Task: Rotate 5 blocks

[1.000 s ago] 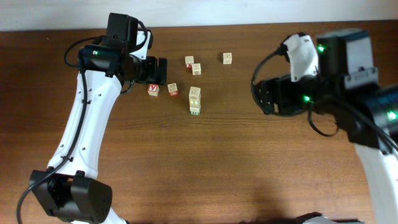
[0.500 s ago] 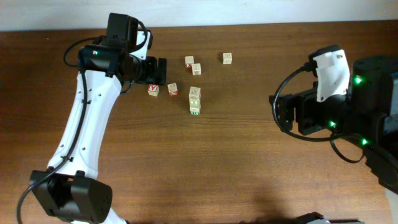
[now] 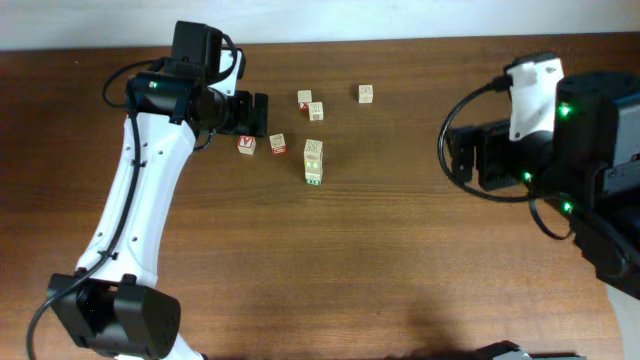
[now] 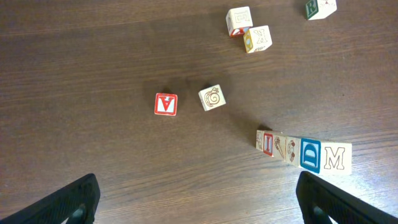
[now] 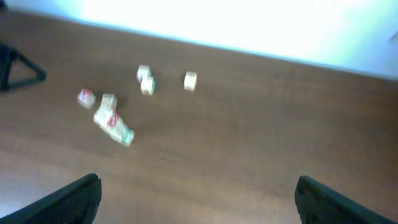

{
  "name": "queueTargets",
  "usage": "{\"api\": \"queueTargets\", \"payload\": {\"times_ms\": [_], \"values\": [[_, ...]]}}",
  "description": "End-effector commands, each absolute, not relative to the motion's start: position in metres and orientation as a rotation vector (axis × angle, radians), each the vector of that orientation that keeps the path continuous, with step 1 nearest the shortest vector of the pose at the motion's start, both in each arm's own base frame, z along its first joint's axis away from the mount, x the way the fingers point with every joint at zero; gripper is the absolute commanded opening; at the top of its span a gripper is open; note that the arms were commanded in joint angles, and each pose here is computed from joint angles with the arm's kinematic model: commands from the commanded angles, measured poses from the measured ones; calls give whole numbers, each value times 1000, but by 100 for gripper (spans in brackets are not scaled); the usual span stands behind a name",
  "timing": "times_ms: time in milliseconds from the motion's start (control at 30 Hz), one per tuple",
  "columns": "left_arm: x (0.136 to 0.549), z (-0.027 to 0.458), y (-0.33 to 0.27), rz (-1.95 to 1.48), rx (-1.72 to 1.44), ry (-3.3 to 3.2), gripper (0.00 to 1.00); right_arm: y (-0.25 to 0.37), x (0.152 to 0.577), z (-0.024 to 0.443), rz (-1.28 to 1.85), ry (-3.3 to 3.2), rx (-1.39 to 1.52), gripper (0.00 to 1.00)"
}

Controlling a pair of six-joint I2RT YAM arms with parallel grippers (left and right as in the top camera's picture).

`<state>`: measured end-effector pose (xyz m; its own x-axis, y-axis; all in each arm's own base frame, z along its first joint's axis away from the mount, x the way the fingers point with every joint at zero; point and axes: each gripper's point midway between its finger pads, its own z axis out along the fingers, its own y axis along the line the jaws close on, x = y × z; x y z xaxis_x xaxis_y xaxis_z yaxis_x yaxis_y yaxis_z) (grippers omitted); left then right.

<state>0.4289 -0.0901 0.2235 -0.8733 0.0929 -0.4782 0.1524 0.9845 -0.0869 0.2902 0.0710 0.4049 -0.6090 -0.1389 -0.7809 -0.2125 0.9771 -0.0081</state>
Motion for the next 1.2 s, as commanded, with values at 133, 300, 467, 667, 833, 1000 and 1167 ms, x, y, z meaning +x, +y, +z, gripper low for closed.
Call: {"api": "queueTargets", "payload": {"times_ms": [133,300,467,667,833,1000,1167], "values": [[429,240,-87,-154,177,2594,99,55,306,394,63,2083,-240,99],[429,240,-87,-154,177,2594,99,35,299,364,36,1980,-195,99],[429,240,-87,-154,176,2594,99,18,279,329,17,1888,-142,99],[429,240,-87,-154,176,2594,99,18,266,286,33,1730,-146,99],[429,240,-87,-154,176,2594,99,13,254,225,15,1715,-127,99],[429,240,-87,-154,176,2594,99,14,246,184,17,1688,-130,99],[429,240,-87,-154,177,2594,99,22,243,152,57,1694,-165,99]]}}
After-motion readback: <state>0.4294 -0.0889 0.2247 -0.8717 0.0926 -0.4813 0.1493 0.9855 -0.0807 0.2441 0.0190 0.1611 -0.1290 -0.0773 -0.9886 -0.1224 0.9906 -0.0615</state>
